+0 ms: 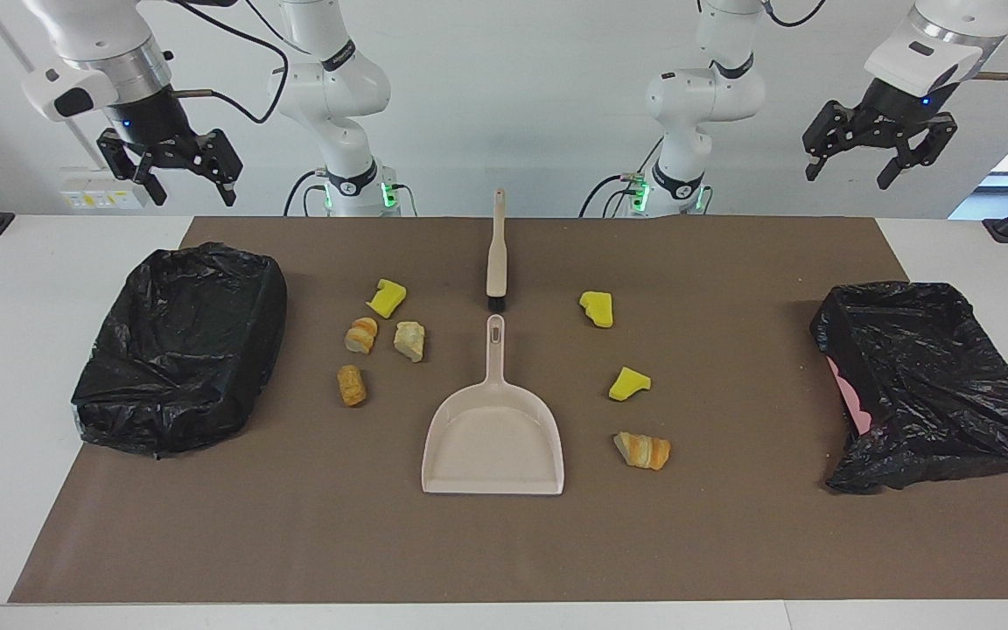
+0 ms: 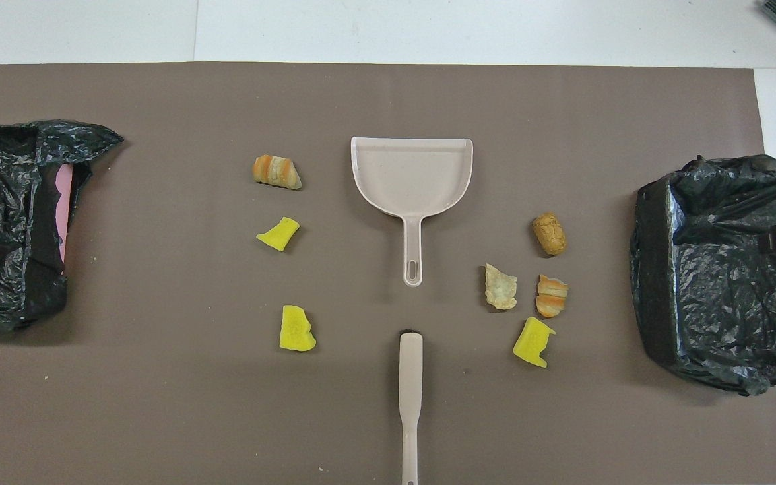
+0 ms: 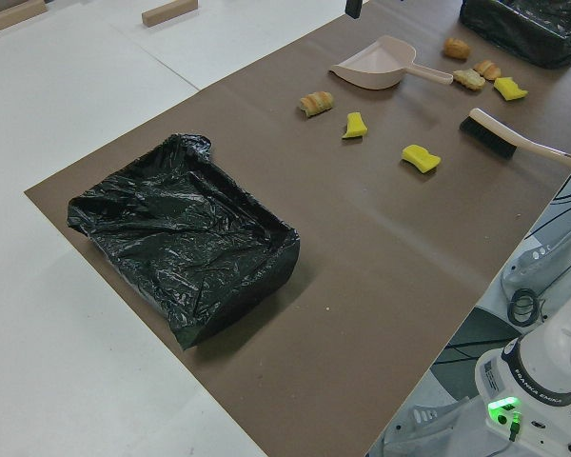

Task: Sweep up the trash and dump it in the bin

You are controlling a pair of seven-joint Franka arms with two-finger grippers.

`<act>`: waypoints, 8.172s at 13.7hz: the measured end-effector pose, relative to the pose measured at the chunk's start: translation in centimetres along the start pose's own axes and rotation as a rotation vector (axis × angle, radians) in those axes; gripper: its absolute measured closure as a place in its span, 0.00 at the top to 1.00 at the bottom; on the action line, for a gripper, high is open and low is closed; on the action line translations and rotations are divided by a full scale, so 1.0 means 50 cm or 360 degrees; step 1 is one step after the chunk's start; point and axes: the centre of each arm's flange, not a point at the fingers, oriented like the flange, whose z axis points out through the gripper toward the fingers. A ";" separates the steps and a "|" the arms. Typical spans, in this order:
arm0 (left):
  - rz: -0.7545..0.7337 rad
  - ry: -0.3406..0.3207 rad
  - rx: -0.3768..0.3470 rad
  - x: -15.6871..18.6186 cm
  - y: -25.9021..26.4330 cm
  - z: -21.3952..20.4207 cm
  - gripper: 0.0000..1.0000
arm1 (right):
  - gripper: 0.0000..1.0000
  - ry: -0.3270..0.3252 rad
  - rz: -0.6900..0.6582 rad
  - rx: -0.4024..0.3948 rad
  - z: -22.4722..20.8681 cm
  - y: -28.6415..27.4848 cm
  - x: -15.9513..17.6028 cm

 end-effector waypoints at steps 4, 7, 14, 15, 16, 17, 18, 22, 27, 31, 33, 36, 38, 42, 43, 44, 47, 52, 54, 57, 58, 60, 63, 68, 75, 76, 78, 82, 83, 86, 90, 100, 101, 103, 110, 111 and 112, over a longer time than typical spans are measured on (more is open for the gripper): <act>0.0024 -0.0001 0.0001 0.002 0.016 0.000 1.00 | 1.00 0.0000 0.0000 0.0000 0.000 0.000 0.000; 0.0072 -0.0002 0.0004 0.002 0.050 0.000 1.00 | 1.00 0.0000 0.0000 0.0000 0.000 0.000 0.000; 0.0230 -0.0025 -0.0075 -0.002 0.181 0.014 1.00 | 1.00 0.0000 0.0000 0.0000 0.000 0.000 0.000; 0.0234 -0.0042 -0.0075 -0.005 0.209 0.024 1.00 | 1.00 0.0000 0.0001 0.0000 0.000 0.000 0.000; 0.0233 -0.0061 -0.0075 -0.008 0.242 0.035 1.00 | 1.00 0.0000 0.0001 0.0000 0.000 0.001 0.000; 0.0225 -0.0087 -0.0071 -0.012 0.282 0.050 1.00 | 1.00 0.0000 0.0002 0.0000 0.000 0.001 0.000; 0.0217 -0.0111 -0.0065 -0.017 0.327 0.068 1.00 | 1.00 0.0000 0.0002 0.0000 0.000 0.001 0.000; 0.0136 -0.0126 -0.0024 -0.065 0.549 0.179 1.00 | 1.00 0.0000 0.0002 0.0000 0.000 0.001 0.000; 0.0099 -0.0125 0.0022 -0.169 0.721 0.323 1.00 | 1.00 -0.0001 0.0003 0.0000 0.000 0.002 0.000; 0.0079 -0.0110 0.0039 -0.241 0.796 0.417 1.00 | 1.00 -0.0001 0.0005 0.0000 0.000 0.003 -0.001; 0.0064 -0.0121 0.0049 -0.275 0.839 0.469 1.00 | 1.00 -0.0001 0.0005 0.0000 0.000 0.003 -0.001; -0.0006 -0.0106 0.0027 -0.315 0.911 0.568 1.00 | 1.00 -0.0001 0.0005 0.0000 0.000 0.003 -0.001; -0.0004 -0.0123 0.0034 -0.331 0.933 0.615 1.00 | 1.00 -0.0002 0.0005 0.0000 0.001 0.004 -0.001; -0.0026 -0.0131 0.0029 -0.343 0.955 0.665 1.00 | 1.00 -0.0003 0.0005 0.0000 0.002 0.004 -0.001; -0.0006 -0.0144 0.0044 -0.356 0.961 0.678 1.00 | 1.00 -0.0003 0.0006 0.0000 0.002 0.004 -0.001; 0.0013 -0.0161 0.0064 -0.373 0.968 0.693 1.00 | 1.00 -0.0003 0.0006 0.0000 0.002 0.004 -0.001; 0.0034 -0.0192 0.0099 -0.395 0.974 0.719 1.00 | 1.00 -0.0004 0.0006 0.0000 0.002 0.004 -0.001; -0.0024 -0.0193 0.0110 -0.408 0.976 0.734 0.94 | 1.00 -0.0003 0.0006 0.0000 0.002 0.004 -0.001; -0.0019 -0.0196 0.0111 -0.415 0.983 0.745 0.94 | 1.00 -0.0003 0.0006 0.0000 0.002 0.004 -0.001; -0.0023 -0.0196 0.0110 -0.415 0.985 0.749 0.83 | 1.00 -0.0004 0.0006 0.0000 0.002 0.004 -0.001; -0.0027 -0.0196 0.0109 -0.413 0.984 0.748 0.83 | 1.00 -0.0004 0.0006 0.0000 0.002 0.004 -0.001; -0.0036 -0.0195 0.0108 -0.409 0.982 0.747 0.65 | 1.00 -0.0004 0.0007 0.0000 0.002 0.004 -0.001; -0.0038 -0.0196 0.0110 -0.408 0.980 0.745 0.27 | 1.00 -0.0004 0.0007 0.0000 0.002 0.004 -0.001; -0.0090 -0.0212 0.0132 -0.382 0.956 0.717 0.26 | 1.00 -0.0004 0.0006 0.0000 0.002 0.004 -0.001; -0.0221 -0.0232 0.0324 -0.280 0.821 0.638 0.26 | 1.00 0.0035 -0.0078 -0.0003 0.013 -0.074 0.019; -0.0221 -0.0209 0.0348 -0.254 0.795 0.633 0.26 | 1.00 0.0032 -0.0085 -0.0002 0.023 -0.102 0.027; -0.0238 -0.0176 0.0395 -0.198 0.731 0.631 0.26 | 1.00 0.0007 -0.0063 -0.0006 0.061 -0.190 0.050; -0.0211 -0.0185 0.0451 -0.066 0.564 0.640 0.26 | 1.00 -0.0018 -0.0020 -0.0032 0.181 -0.343 0.123; -0.0164 -0.0179 0.0446 -0.024 0.527 0.633 0.26 | 1.00 -0.0037 0.0007 -0.0042 0.216 -0.373 0.136; 0.0001 -0.0182 0.0387 0.091 0.425 0.617 0.26 | 1.00 -0.0031 0.0120 -0.0014 0.311 -0.504 0.158; 0.0434 -0.0089 0.0432 0.182 0.334 0.620 0.26 | 1.00 -0.0013 0.0059 0.0046 0.411 -0.655 0.151; 0.1146 0.0025 0.0597 0.342 0.167 0.627 0.26 | 0.93 -0.0084 -0.0087 0.0002 0.599 -0.779 0.094; 0.1174 0.0024 0.0618 0.358 0.169 0.636 0.26 | 0.77 -0.0091 -0.0091 -0.0001 0.604 -0.781 0.090; 0.1303 -0.0012 0.0667 0.376 0.177 0.666 0.26 | 0.56 -0.0098 -0.0091 -0.0003 0.608 -0.781 0.088; 0.2219 -0.0119 0.0687 0.378 0.205 0.701 0.26 | 0.44 -0.0135 -0.0074 0.0008 0.625 -0.777 0.078; 0.2224 -0.0132 0.0682 0.370 0.206 0.704 0.26 | 0.34 -0.0135 -0.0074 0.0009 0.624 -0.777 0.077; 0.2229 -0.0149 0.0676 0.357 0.205 0.707 0.26 | 0.32 -0.0135 -0.0077 0.0009 0.624 -0.779 0.076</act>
